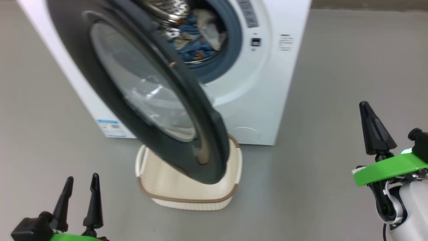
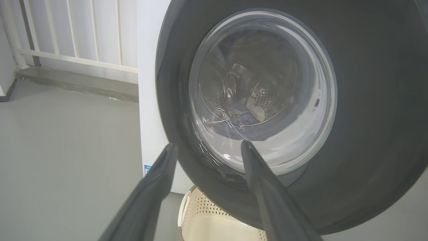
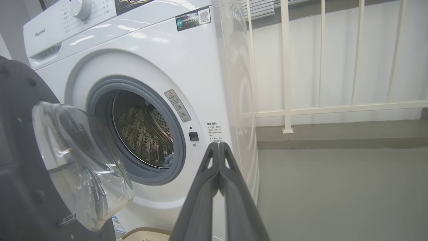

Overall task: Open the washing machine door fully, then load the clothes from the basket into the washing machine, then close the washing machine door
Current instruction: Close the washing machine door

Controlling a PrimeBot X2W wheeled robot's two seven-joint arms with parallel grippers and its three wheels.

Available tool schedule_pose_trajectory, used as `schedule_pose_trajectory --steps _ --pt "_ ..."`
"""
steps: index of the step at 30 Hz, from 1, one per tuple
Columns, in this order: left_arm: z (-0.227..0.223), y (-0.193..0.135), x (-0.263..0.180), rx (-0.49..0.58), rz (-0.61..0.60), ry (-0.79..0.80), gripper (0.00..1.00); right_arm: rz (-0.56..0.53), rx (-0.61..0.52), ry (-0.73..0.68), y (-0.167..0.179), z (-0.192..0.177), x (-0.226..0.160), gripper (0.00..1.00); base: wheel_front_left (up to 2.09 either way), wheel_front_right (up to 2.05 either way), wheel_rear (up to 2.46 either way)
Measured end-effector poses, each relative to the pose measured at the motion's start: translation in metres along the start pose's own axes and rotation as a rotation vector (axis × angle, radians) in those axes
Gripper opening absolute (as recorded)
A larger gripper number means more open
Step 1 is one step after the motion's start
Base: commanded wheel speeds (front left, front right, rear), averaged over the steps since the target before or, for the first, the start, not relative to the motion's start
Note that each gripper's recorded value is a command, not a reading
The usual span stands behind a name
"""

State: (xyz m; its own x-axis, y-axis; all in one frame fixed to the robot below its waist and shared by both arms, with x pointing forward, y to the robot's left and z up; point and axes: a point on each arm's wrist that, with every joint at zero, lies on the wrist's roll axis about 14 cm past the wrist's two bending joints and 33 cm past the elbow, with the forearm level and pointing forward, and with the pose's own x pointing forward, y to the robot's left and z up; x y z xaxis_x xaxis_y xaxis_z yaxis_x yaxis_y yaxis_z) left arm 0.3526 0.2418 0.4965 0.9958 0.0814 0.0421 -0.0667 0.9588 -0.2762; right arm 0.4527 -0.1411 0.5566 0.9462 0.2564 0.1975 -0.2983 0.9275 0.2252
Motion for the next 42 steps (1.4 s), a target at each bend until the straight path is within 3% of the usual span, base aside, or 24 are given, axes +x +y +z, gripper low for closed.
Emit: schedule_pose_trajectory --steps 7,15,18,24,31,34,42 --pt "0.008 0.024 -0.025 0.002 0.081 -0.020 1.00 0.130 0.067 -0.047 0.048 0.011 0.032 0.00 0.00 0.00 0.00" --pt "0.016 0.051 -0.056 0.000 0.183 -0.045 1.00 0.348 0.098 -0.113 0.127 0.030 0.065 0.00 0.00 0.00 0.00" --pt "0.017 0.060 -0.066 -0.001 0.218 -0.050 1.00 0.434 0.163 -0.155 0.161 0.046 0.074 0.00 0.00 0.00 0.00" --pt "0.017 0.071 -0.080 0.001 0.269 -0.047 1.00 0.615 0.202 -0.220 0.221 0.069 0.077 0.00 0.00 0.00 0.00" --pt "0.016 0.077 -0.088 -0.003 0.300 -0.048 1.00 0.740 0.220 -0.251 0.258 0.078 0.060 0.00 0.00 0.00 0.00" --pt "0.017 0.077 -0.088 -0.004 0.301 -0.050 1.00 0.781 0.218 -0.231 0.269 0.071 0.047 0.00 0.00 0.00 0.00" --pt "0.014 0.073 -0.081 -0.008 0.283 -0.043 1.00 0.848 0.176 -0.021 0.281 0.005 0.015 0.00 0.00 0.00 0.00"
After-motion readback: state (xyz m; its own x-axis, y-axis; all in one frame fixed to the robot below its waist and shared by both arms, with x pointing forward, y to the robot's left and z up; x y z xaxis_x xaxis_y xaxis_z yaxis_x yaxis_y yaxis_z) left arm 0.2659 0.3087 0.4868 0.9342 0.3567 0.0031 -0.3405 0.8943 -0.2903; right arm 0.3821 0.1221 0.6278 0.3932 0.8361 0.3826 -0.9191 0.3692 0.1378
